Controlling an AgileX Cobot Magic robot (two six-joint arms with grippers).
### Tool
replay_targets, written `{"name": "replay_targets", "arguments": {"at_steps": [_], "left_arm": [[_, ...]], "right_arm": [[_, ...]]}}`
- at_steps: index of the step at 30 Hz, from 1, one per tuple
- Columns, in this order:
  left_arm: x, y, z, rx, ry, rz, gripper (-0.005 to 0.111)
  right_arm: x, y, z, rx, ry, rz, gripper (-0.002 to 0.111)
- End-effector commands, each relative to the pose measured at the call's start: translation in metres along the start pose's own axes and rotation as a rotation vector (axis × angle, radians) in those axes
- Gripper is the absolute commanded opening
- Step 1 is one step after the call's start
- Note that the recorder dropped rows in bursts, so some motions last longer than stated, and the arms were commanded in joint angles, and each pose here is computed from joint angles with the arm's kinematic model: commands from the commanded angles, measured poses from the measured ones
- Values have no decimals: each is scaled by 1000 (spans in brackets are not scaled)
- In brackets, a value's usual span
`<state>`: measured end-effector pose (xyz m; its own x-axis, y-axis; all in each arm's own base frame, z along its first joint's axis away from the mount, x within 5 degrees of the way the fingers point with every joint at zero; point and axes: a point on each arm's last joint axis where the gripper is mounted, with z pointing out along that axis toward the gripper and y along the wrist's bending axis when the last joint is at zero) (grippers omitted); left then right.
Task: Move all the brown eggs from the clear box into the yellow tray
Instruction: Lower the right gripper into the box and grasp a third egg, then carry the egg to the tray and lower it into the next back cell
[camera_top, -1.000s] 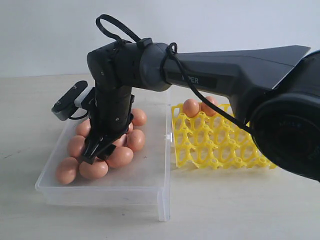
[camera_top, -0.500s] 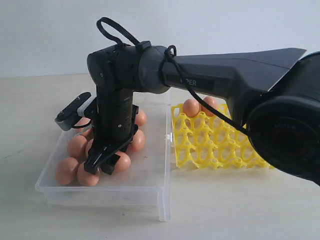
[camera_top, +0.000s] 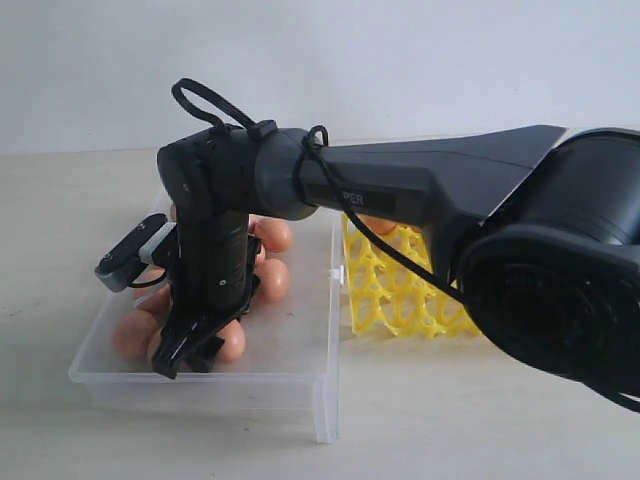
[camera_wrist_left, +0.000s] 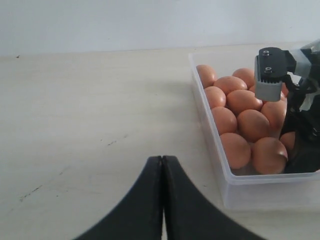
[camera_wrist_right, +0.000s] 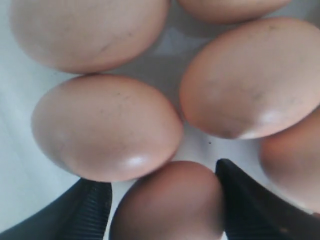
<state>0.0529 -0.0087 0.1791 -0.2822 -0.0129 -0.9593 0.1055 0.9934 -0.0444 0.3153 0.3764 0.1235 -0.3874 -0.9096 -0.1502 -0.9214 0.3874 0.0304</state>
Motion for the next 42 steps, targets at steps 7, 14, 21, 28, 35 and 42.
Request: {"name": "replay_targets", "arguments": {"at_steps": [7,14,21,28,35,42], "left_arm": [[-2,0,-1,-2,-19,-2,0],[-2,0,-1,-2,-19,-2,0],[-2,0,-1,-2,-19,-2,0],[-2,0,-1,-2,-19,-2,0],[-2,0,-1,-2,-19,-2,0],[-2,0,-1,-2,-19,-2,0]], "right_arm": [[-8,-1,-5,19,-82,45,0],[-12,0,-43,46,-160,37,0],[-7,3,-114,127,-305,59,0],[36,19,-162,195,-565,115,0],[170,13,-191,339,-1129,396,0],[248,-65,-158,519,-950,738,0]]}}
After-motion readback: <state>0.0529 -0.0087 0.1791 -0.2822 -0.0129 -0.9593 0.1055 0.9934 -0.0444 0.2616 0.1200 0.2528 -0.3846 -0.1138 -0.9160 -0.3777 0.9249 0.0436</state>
